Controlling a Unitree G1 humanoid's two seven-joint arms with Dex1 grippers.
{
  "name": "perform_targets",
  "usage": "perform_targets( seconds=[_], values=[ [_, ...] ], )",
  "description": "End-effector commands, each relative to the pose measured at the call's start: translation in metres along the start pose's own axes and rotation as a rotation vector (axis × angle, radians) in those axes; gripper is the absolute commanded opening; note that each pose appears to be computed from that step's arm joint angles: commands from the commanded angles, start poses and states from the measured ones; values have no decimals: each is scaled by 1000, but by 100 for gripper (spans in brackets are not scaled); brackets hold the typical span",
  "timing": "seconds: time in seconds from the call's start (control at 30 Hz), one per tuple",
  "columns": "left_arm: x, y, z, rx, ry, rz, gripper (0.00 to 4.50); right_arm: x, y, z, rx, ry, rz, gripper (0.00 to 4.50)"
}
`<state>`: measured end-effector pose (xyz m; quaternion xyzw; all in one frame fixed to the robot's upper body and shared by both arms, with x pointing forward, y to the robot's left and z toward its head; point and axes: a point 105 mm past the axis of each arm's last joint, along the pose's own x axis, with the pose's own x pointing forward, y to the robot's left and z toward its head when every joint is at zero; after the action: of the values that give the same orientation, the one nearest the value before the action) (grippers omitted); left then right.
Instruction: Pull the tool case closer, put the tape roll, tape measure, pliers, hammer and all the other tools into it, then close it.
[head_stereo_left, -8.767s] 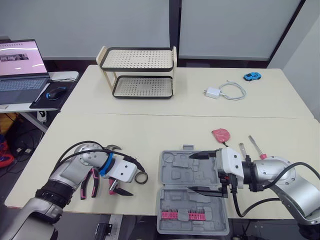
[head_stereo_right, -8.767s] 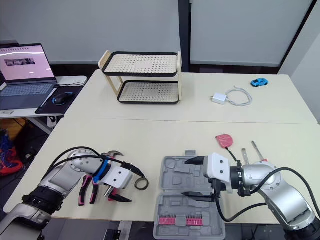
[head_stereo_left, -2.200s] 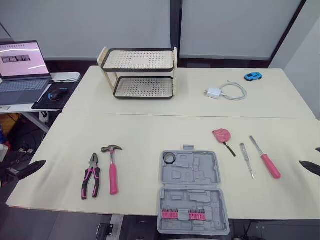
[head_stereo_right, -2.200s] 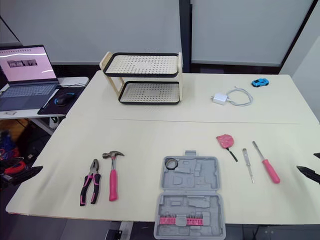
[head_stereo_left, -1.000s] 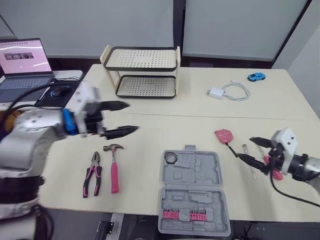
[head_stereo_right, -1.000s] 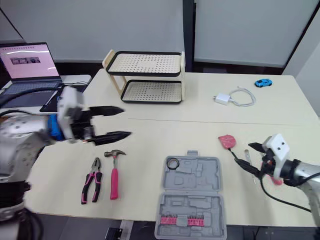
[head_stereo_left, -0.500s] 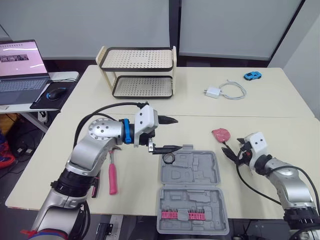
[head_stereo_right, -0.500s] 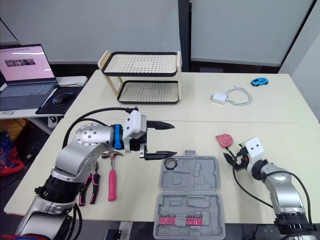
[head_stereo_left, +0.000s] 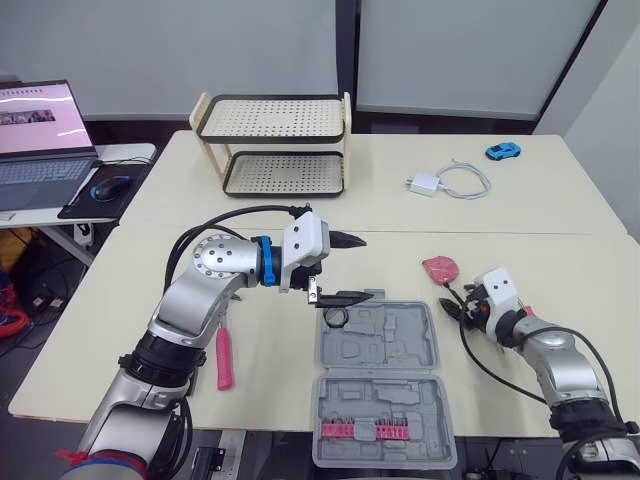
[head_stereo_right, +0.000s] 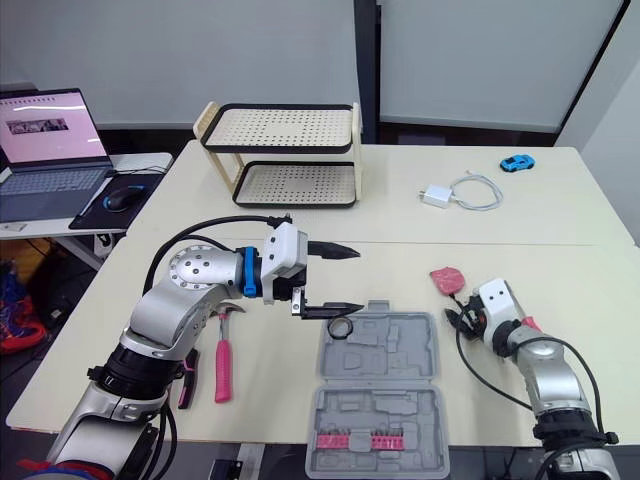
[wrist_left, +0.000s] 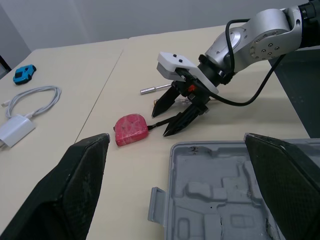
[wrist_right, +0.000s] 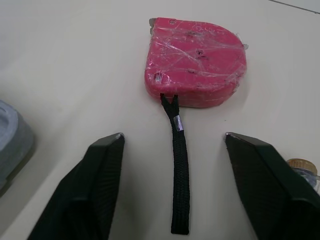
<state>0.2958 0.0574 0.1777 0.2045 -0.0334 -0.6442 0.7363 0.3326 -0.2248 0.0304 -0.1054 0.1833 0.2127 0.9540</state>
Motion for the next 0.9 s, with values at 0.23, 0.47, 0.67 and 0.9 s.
perform_targets(
  seconds=[0.23, 0.47, 0.67, 0.9],
  values=[
    [4, 0, 8, 31, -18, -2, 450, 8, 4, 7, -2, -16, 8, 291],
    [3, 0, 7, 31, -13, 0, 450, 8, 5, 2, -14, 4, 12, 164],
    [4, 0, 8, 31, -15, -2, 450, 8, 3, -1, -4, 4, -13, 3],
    [4, -9, 8, 14, -16, -41, 450, 1, 5, -3, -14, 2, -16, 3]
  ],
)
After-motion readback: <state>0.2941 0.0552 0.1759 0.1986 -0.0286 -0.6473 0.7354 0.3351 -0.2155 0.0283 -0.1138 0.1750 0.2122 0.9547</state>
